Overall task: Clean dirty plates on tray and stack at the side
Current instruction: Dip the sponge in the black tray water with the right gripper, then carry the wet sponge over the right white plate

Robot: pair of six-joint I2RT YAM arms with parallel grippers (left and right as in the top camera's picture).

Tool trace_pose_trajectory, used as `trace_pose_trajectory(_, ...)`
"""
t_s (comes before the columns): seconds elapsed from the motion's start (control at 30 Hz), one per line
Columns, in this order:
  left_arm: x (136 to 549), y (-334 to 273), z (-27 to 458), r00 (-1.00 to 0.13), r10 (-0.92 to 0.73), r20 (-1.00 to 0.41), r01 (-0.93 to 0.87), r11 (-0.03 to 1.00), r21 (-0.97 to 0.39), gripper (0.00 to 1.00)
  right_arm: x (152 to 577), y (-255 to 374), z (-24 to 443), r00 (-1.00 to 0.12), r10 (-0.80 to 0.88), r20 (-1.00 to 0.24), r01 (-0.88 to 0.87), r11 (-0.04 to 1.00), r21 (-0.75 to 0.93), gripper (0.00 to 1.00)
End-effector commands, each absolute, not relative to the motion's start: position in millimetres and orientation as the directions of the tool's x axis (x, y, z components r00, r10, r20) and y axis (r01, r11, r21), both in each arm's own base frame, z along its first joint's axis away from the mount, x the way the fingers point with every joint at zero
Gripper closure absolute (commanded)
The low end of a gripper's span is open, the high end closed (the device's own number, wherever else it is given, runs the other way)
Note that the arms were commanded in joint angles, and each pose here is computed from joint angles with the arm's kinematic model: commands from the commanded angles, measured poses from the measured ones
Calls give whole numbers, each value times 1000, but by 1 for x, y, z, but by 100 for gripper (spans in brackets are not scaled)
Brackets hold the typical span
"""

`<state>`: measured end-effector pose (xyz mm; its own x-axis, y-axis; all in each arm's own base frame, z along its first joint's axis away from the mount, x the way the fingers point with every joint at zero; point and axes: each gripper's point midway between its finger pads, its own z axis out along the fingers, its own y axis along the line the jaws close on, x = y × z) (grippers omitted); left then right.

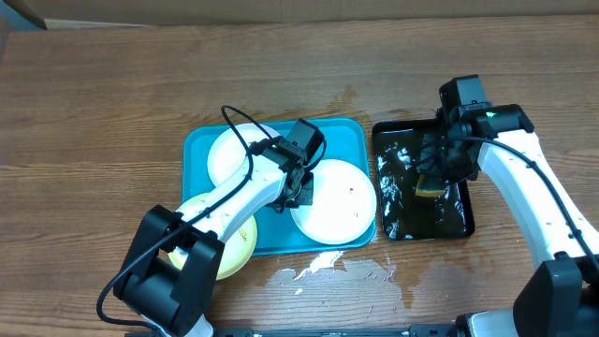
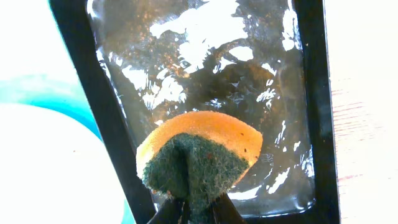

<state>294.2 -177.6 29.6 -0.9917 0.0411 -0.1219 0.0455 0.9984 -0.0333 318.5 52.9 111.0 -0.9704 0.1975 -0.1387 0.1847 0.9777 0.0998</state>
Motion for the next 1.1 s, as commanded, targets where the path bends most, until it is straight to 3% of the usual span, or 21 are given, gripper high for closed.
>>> trace_pose_trajectory(0.0,300,-178,31,-990,54,-133,56,998,-12,96,322,63,118,-981,127,-148,105,983,148,96)
trace_pose_trajectory(0.27,300,-144,34,-986,-14,-166,-41,987,156,96,318,77,118,-989,52,-139,21,976,216,96)
trace_pose_trajectory(0.77,303,-141,34,-982,-39,-186,-71,983,167,96,324,59,116,-979,124,-159,104,987,125,96)
trace_pose_trajectory(0.87,304,-142,34,-981,-47,-190,-78,983,164,96,320,77,119,-986,95,-137,63,973,221,96)
trace_pose_trajectory(0.93,304,-142,34,-979,-58,-193,-90,983,160,96,312,104,126,-994,39,-102,-3,922,387,96)
trace_pose_trajectory(1.07,304,-142,34,-980,-59,-192,-90,983,158,96,315,107,128,-993,59,-103,12,914,406,96)
